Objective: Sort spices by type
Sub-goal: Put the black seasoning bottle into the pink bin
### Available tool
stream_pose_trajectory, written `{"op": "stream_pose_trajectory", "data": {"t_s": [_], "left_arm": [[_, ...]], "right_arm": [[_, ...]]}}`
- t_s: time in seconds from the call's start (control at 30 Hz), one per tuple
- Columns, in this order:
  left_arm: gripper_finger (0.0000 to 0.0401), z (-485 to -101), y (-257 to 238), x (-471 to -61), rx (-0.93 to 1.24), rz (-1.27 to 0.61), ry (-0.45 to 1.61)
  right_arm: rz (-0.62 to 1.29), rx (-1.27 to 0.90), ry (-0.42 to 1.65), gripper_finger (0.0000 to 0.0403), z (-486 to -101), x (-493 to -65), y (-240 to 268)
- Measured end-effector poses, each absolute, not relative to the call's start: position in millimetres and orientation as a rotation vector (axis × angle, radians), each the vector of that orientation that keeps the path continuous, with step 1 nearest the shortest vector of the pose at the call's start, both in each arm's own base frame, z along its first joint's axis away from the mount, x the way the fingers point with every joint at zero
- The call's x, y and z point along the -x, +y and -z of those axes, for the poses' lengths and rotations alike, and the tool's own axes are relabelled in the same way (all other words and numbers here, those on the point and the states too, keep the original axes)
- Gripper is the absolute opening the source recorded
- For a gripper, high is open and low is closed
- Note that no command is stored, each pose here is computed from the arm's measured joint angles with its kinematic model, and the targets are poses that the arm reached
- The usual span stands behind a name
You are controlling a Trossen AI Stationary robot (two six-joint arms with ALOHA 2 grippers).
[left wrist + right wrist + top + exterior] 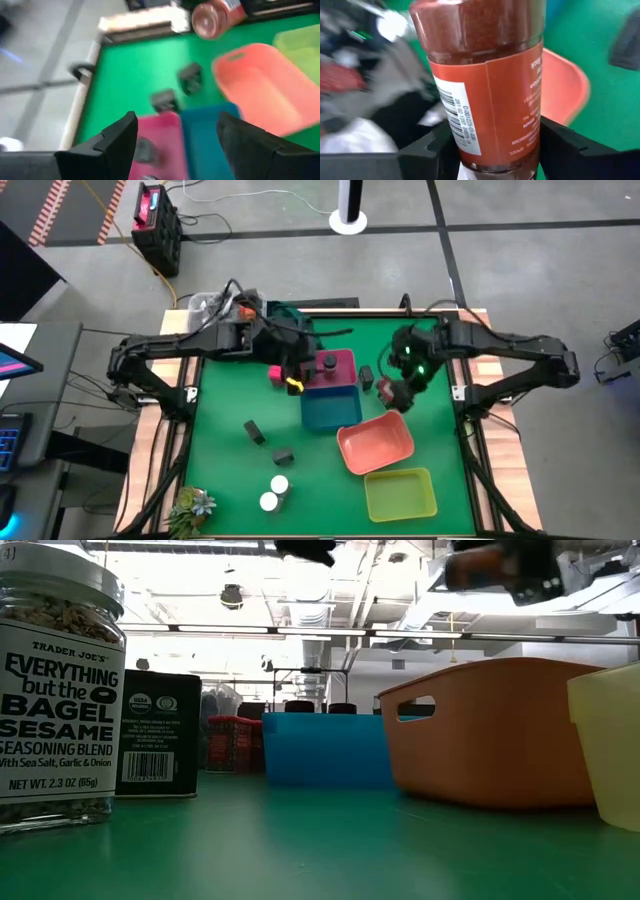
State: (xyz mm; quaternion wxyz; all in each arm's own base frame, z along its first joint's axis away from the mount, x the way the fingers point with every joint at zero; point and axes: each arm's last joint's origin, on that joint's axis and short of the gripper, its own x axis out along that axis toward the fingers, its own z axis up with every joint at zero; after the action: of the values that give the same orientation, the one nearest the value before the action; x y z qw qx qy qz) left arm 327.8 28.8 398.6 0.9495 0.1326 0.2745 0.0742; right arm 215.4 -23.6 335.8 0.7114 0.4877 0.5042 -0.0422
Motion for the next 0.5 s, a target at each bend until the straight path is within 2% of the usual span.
{"op": "stream_pose_trajectory", "data": {"t_s": [0.23,0.5], "left_arm": [[0.0255,-406,9,-332,-0.581,-0.269,0.531],[0.0255,-408,-5,-334,-0.722,-0.351,0.542]], "right_arm": [[0.115,-1.402,0.864,0.0235,-343,-239,-65],[0.169,-1.573,0.578,0.0235,-342,-269,-113]]}}
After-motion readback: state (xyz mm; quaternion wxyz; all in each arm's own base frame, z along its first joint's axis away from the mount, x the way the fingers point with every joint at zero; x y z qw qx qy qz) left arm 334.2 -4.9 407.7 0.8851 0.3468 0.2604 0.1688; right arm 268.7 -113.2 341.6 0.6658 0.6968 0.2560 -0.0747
